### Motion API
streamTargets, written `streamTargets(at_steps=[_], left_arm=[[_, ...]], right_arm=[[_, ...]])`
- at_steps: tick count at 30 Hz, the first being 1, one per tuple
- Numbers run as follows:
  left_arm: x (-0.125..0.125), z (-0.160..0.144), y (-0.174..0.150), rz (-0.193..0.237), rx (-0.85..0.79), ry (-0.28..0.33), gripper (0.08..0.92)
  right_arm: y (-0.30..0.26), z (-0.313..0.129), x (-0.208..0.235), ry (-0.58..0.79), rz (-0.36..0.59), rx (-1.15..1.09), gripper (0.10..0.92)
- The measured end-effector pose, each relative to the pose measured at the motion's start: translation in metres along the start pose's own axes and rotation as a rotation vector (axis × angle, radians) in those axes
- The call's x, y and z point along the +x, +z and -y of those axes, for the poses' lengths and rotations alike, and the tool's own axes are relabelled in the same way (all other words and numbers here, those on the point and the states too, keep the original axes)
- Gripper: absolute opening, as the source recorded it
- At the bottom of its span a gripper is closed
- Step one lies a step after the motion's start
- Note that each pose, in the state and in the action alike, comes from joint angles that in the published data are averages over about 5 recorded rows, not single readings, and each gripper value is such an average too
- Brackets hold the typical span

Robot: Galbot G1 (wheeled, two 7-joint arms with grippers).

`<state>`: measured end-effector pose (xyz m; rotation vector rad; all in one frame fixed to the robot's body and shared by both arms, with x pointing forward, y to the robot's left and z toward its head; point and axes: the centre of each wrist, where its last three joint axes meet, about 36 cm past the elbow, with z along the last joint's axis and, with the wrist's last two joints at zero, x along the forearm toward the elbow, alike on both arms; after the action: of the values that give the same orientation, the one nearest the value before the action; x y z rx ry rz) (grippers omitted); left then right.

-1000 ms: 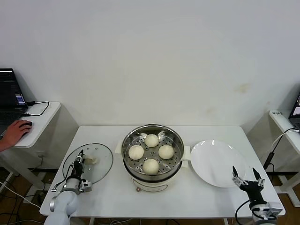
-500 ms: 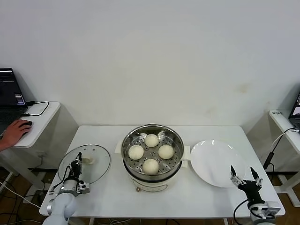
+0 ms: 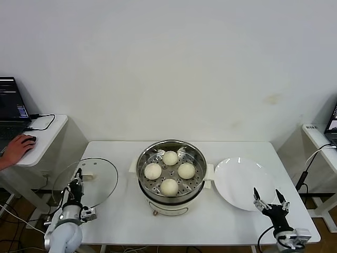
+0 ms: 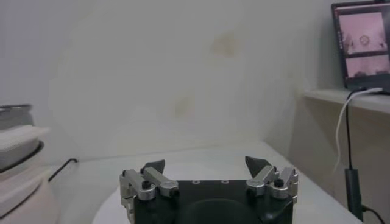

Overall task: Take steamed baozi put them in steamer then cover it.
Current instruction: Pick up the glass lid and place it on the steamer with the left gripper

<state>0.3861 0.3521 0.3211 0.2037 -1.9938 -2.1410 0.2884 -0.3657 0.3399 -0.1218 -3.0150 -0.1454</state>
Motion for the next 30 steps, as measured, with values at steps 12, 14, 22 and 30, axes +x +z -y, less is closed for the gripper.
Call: streamTargets(at_steps=[12, 14, 22, 30], left_arm=[[0.04, -0.044, -0.025, -0.073, -0.02, -0.063, 0.137], [0.045, -0.057, -0.035, -0.084, -0.018, -0.077, 0.137], [0.062, -0.099, -0.076, -0.095, 0.023, -0.132, 0.137], [0.071, -0.133, -0.118, -0.068, 0.095, -0.174, 0.137]], right_arm=[[-0.005, -0.006, -0.005, 0.003, 0.004, -0.004, 0.822], [-0.006, -0.007, -0.006, 0.004, 0.004, -0.003, 0.823], [-0.009, -0.012, -0.01, 0.008, -0.001, 0.002, 0.822], [-0.009, -0.011, -0.016, 0.023, -0.012, 0.011, 0.823]])
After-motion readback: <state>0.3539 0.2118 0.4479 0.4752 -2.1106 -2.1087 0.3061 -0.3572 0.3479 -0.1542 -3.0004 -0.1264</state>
